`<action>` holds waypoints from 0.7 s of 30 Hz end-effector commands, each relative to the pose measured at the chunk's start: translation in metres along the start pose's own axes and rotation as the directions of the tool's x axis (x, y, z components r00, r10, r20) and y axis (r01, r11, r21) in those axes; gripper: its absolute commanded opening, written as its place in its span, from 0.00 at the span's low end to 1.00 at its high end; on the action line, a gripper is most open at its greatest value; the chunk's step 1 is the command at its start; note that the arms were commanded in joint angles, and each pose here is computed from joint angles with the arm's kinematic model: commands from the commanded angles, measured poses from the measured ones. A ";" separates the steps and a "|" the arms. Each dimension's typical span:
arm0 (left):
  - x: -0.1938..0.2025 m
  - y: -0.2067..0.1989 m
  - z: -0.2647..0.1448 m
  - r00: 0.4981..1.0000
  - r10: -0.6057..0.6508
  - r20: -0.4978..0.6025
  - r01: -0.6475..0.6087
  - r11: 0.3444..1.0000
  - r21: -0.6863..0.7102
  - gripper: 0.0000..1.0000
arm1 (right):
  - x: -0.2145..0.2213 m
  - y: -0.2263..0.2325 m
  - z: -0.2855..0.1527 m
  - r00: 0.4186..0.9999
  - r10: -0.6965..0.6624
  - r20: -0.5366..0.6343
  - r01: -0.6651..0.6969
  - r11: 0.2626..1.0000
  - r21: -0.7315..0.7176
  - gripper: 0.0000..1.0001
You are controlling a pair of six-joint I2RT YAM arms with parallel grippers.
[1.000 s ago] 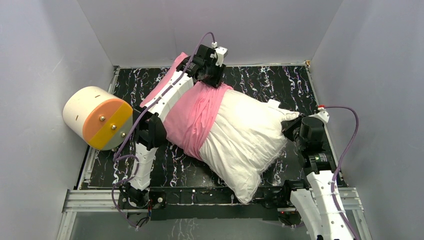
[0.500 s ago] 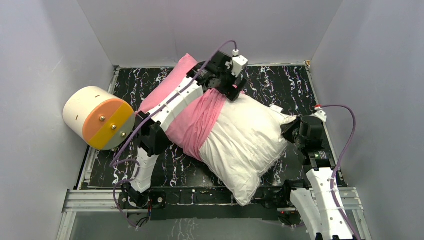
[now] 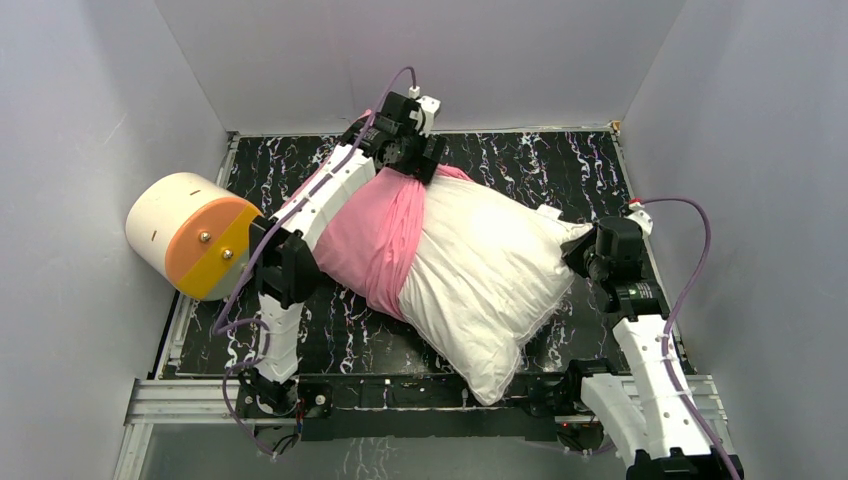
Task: Remove the pillowcase from the pillow
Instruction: Remove the pillow from the pillowcase.
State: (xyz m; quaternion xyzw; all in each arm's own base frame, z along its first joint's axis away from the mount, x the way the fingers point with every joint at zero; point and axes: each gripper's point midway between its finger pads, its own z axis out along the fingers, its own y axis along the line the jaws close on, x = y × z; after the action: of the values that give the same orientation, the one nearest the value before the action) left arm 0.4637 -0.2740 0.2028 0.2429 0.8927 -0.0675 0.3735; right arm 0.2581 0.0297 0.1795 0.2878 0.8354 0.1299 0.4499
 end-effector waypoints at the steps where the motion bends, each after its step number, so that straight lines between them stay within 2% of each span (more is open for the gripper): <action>1: -0.019 0.026 -0.061 0.997 -0.039 0.072 0.038 0.999 0.016 0.98 | -0.033 0.002 -0.003 0.995 -0.014 0.097 0.011 0.999 0.036 0.00; 3: -0.036 -0.004 -0.086 0.984 -0.104 0.148 0.076 0.980 0.183 0.98 | -0.032 0.004 0.002 0.997 -0.032 0.073 0.029 0.999 0.042 0.02; 8: -0.073 -0.026 -0.160 0.912 -0.212 0.352 0.091 0.939 0.332 0.98 | -0.042 0.006 0.010 0.995 -0.083 0.052 0.079 0.993 0.086 0.22; 9: -0.072 -0.027 -0.171 0.902 -0.226 0.368 0.094 0.934 0.343 0.98 | -0.046 0.010 0.010 0.994 -0.092 0.053 0.088 0.993 0.078 0.28; 10: -0.069 -0.028 -0.180 0.895 -0.237 0.377 0.098 0.931 0.353 0.98 | -0.049 0.015 0.011 0.993 -0.107 0.050 0.104 0.993 0.061 0.44; 11: -0.065 -0.028 -0.195 0.885 -0.246 0.394 0.098 0.928 0.360 0.98 | -0.053 0.020 0.009 0.992 -0.114 0.048 0.112 0.992 0.054 0.65; 14: -0.035 -0.029 -0.209 0.885 -0.273 0.377 0.129 0.922 0.364 0.98 | -0.068 0.023 0.002 0.992 -0.117 0.051 0.112 0.989 0.097 0.86; 18: 0.025 -0.027 -0.217 0.891 -0.317 0.324 0.201 0.917 0.345 0.98 | -0.091 0.020 -0.025 0.990 -0.097 0.103 0.080 0.984 0.161 0.92; 21: 0.078 -0.031 -0.214 0.892 -0.381 0.241 0.286 0.892 0.350 0.98 | -0.086 0.033 -0.049 0.994 -0.057 0.092 0.051 0.996 0.068 0.92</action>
State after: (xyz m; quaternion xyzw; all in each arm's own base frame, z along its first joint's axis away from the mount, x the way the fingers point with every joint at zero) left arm 0.2933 -0.2186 0.3567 0.1682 0.7894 -0.2986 0.5093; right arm 0.2891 0.0060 0.2469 0.2779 0.8432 0.0536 0.4572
